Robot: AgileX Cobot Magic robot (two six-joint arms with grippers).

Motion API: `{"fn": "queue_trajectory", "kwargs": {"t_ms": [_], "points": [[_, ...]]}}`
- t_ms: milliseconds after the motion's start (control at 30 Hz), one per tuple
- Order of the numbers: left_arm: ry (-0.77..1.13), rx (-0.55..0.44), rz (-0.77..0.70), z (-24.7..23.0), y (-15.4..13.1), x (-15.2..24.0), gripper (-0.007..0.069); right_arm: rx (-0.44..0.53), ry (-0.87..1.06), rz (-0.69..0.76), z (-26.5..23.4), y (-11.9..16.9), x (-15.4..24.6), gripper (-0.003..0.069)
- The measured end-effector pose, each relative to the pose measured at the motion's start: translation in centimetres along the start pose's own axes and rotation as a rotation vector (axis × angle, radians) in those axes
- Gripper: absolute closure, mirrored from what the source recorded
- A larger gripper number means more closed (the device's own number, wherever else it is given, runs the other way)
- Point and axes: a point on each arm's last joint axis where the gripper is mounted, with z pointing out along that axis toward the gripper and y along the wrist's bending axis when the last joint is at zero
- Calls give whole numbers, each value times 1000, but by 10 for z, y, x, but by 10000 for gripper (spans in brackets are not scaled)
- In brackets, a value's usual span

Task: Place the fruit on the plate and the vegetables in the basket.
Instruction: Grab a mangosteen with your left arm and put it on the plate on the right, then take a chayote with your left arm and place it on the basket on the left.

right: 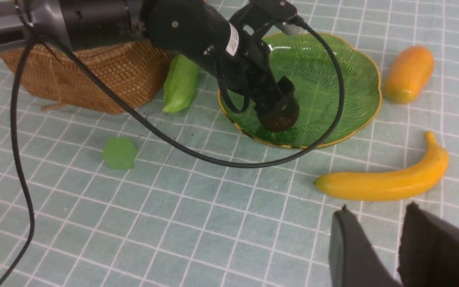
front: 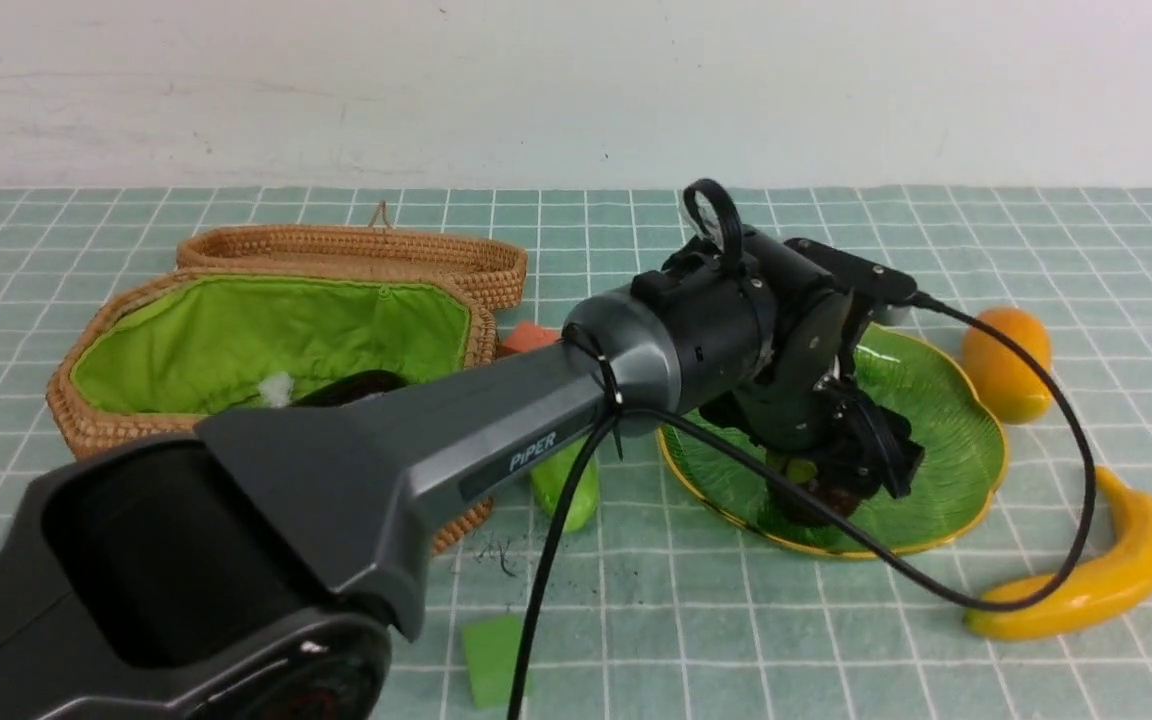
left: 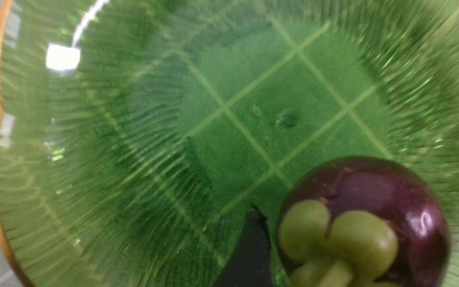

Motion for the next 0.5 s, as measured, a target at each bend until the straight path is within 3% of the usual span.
{"fn": "queue_trajectory", "kwargs": {"t_ms": [267, 333, 500], "points": [[49, -22, -44, -72, 3, -16, 0, 0, -5, 0, 0, 0, 0, 456], [80, -61, -115, -115, 8, -18, 98, -3, -5, 2, 0, 0, 0, 456], [111, -144, -106, -133, 18, -7, 215, -4, -5, 2, 0, 0, 0, 456]]}}
